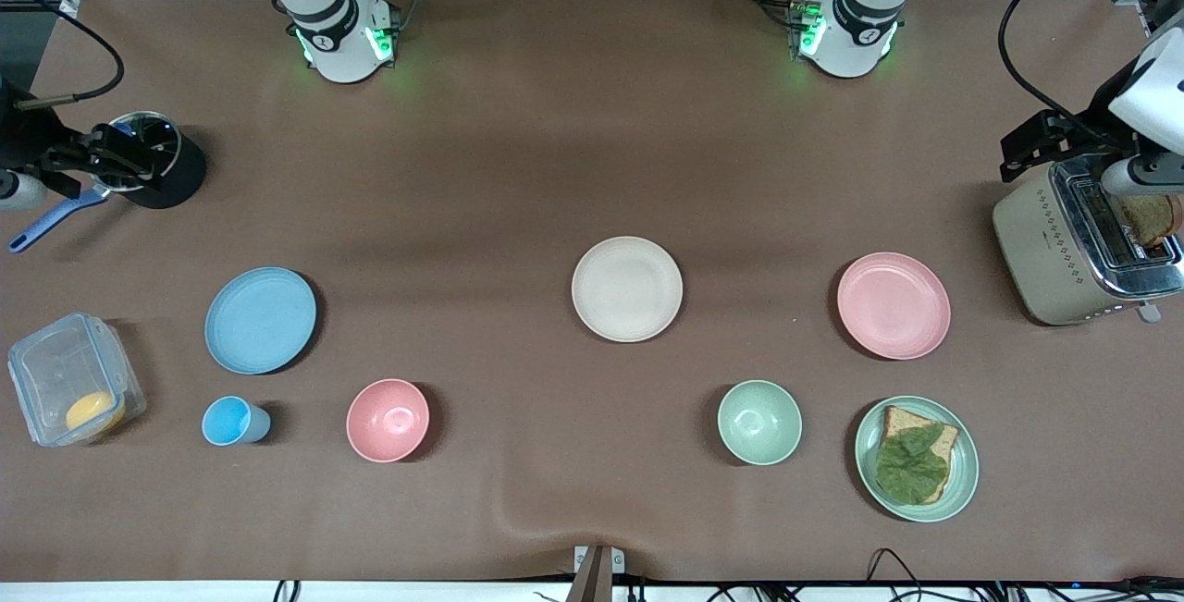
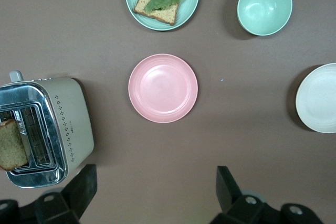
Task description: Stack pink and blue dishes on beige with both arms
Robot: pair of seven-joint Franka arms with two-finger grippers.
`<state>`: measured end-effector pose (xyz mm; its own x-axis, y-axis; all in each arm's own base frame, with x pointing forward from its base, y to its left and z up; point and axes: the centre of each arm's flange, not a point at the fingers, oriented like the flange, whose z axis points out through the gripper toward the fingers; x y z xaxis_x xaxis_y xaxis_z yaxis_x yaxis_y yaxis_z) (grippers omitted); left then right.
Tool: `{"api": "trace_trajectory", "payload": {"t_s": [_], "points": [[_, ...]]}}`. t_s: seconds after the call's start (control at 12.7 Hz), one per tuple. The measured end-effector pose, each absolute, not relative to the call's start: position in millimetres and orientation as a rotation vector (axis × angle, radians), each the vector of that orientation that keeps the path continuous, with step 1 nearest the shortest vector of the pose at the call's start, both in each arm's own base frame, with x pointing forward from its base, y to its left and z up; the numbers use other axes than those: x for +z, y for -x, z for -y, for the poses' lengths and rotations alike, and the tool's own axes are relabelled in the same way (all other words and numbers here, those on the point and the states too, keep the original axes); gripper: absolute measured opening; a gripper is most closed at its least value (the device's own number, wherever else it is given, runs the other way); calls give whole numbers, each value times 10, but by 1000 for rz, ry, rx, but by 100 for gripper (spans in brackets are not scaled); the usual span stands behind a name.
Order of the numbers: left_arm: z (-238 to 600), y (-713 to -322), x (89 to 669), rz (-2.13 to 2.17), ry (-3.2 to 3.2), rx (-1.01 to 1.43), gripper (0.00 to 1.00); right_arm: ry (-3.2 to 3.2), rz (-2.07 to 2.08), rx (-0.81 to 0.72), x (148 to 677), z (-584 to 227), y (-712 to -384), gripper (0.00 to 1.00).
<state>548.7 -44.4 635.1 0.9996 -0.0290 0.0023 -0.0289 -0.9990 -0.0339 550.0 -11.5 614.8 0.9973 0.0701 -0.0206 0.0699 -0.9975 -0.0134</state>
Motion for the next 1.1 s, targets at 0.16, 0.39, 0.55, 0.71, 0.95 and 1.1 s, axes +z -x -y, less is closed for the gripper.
{"api": "trace_trajectory", "payload": {"t_s": [0.16,0.39,0.55,0.71,0.95,1.1], "points": [[432,-5472,6379,0,3108,-13,100,3127,110,33,6148,115,-5500,100],[353,-5474,6343,56,3106,2,100,3127,110,34,6148,115,-5500,100],[223,-5545,6051,89,3103,87,100,3127,110,35,6147,115,-5500,100],[69,-5815,5423,124,3109,78,100,3126,109,47,6122,117,-5502,100],[-118,-5979,4263,165,3119,45,100,3118,75,144,5805,259,-5609,100],[-139,-5852,3724,190,3121,45,100,3107,63,217,5408,362,-5773,100]]}}
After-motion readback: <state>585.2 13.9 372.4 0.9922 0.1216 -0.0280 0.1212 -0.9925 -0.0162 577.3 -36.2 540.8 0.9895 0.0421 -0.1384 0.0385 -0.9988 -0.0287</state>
